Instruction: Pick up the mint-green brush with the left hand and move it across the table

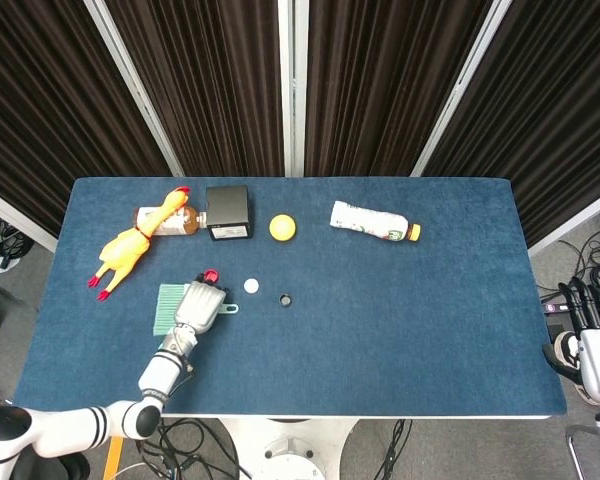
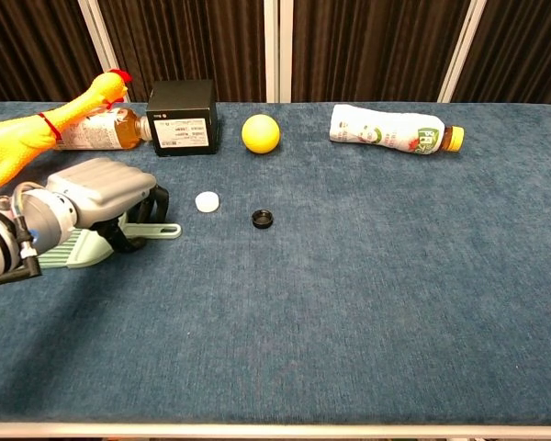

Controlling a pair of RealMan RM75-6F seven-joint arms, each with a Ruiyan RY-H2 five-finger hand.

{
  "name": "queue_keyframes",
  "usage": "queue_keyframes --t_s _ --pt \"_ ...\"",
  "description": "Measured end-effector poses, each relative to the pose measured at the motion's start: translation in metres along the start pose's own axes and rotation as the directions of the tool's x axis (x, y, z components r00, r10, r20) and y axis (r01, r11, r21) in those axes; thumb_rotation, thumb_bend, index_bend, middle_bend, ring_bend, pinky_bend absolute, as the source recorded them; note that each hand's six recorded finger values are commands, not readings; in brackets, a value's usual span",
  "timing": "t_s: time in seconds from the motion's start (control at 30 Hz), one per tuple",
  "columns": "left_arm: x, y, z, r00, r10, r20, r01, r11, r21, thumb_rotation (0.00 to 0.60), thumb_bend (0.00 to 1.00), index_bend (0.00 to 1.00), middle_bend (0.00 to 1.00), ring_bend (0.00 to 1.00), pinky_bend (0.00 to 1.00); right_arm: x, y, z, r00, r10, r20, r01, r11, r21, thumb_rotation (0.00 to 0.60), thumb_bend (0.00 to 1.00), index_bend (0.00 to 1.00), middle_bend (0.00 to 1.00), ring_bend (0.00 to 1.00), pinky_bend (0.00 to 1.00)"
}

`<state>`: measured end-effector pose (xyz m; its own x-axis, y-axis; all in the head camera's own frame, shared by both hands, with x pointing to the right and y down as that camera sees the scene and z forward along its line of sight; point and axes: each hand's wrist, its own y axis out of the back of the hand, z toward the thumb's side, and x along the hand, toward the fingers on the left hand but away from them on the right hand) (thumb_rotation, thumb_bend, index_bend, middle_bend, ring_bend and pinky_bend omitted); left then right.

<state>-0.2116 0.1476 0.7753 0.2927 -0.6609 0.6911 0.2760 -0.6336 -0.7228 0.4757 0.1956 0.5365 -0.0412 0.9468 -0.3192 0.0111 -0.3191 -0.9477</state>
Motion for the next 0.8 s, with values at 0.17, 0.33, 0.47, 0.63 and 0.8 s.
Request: queue_keyframes --t_s 0.17,0.33,0.47,0.63,0.8 --pt "-0.005 0.005 -0.005 0.999 0.016 0.042 -0.015 1.000 -0.006 0.600 0.31 0.47 0.54 0.43 0.46 0.001 0.003 0.000 1.000 -0.010 0.001 0.010 1.000 -0.001 0.600 0.15 0.00 0.00 0.00 0.00" --pt "-0.012 0.019 -0.016 0.996 0.059 0.072 -0.055 0.997 -0.054 0.600 0.33 0.48 0.55 0.43 0.47 0.002 0.003 0.001 1.000 -0.009 -0.002 0.009 1.000 -0.001 0.600 0.15 0.00 0.00 0.00 0.00" --pt "-0.019 0.035 -0.030 0.990 0.110 0.090 -0.099 0.987 -0.127 0.600 0.34 0.48 0.55 0.43 0.47 0.002 0.004 0.002 1.000 -0.012 -0.004 0.012 1.000 -0.001 0.600 0.15 0.00 0.00 0.00 0.00" --pt "-0.022 0.054 -0.046 0.979 0.166 0.116 -0.137 0.965 -0.225 0.600 0.36 0.48 0.55 0.43 0.49 0.003 0.005 0.003 1.000 -0.013 -0.006 0.013 1.000 0.000 0.600 0.15 0.00 0.00 0.00 0.00" --pt "-0.016 0.070 -0.063 0.962 0.237 0.137 -0.183 0.929 -0.322 0.600 0.37 0.48 0.55 0.43 0.51 0.005 0.007 0.004 1.000 -0.017 -0.002 0.017 1.000 0.001 0.600 0.15 0.00 0.00 0.00 0.00"
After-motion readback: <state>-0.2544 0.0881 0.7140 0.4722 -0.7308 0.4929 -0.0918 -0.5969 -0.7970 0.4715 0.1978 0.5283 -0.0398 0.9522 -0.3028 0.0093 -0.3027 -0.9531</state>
